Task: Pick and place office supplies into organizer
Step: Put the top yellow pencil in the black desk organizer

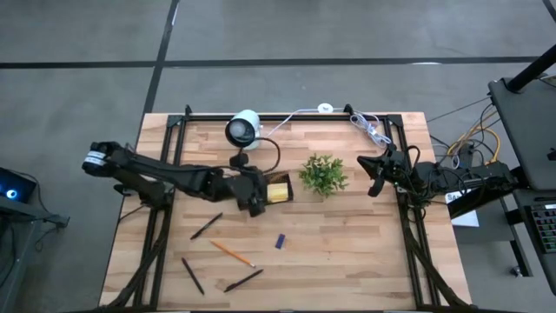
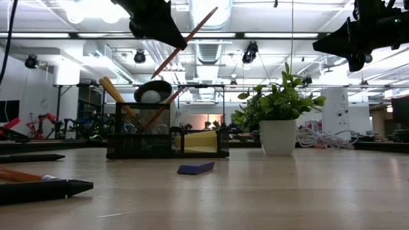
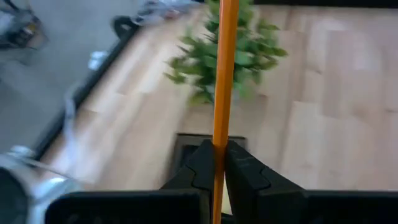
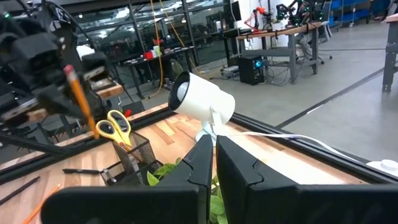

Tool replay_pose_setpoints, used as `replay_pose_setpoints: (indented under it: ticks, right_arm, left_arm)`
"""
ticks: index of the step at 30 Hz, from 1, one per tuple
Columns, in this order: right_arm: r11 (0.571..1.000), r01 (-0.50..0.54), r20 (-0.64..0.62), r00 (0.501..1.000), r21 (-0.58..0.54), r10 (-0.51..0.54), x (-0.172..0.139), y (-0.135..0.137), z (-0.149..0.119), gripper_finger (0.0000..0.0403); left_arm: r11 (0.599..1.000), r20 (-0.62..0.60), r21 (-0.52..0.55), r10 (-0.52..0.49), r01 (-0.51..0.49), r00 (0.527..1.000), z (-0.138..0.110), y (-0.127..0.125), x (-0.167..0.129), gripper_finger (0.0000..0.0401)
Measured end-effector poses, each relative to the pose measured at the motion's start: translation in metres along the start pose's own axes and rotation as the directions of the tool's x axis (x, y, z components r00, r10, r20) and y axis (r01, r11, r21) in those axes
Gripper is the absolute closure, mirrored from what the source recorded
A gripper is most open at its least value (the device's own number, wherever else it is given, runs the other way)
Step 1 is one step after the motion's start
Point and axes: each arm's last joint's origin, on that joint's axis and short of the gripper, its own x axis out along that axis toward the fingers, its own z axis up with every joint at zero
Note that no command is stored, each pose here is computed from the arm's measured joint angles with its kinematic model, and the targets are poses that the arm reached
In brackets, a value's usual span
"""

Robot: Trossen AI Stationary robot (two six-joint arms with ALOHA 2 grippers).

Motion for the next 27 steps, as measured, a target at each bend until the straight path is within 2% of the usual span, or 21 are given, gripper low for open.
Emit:
replay_pose_setpoints:
  ticks: [5, 11, 19, 23, 27]
  right_arm:
    - [1.000, 0.000, 0.000, 1.000, 0.000, 0.000, 0.000, 0.000, 0.000, 0.0390]
    - [1.000, 0.000, 0.000, 1.000, 0.019, 0.000, 0.000, 0.000, 0.000, 0.0390]
    - [1.000, 0.000, 0.000, 1.000, 0.019, 0.000, 0.000, 0.000, 0.000, 0.0390]
    - [1.000, 0.000, 0.000, 1.000, 0.019, 0.000, 0.000, 0.000, 0.000, 0.0390]
    - [1.000, 0.000, 0.000, 1.000, 0.018, 0.000, 0.000, 0.000, 0.000, 0.0390]
  left_arm:
    - [0.998, 0.019, 0.009, 0.054, -0.054, 0.998, 0.005, 0.017, -0.001, 0.0398]
    - [0.994, -0.023, -0.005, 0.112, -0.112, 0.993, -0.007, 0.031, 0.012, 0.0398]
    - [0.991, -0.033, -0.018, 0.132, -0.132, 0.991, -0.030, 0.035, 0.027, 0.0398]
    - [0.987, -0.042, -0.086, 0.136, -0.139, 0.990, -0.046, 0.036, 0.034, 0.0398]
    - [0.983, -0.076, -0.106, 0.143, -0.151, 0.987, -0.060, 0.037, 0.037, 0.0398]
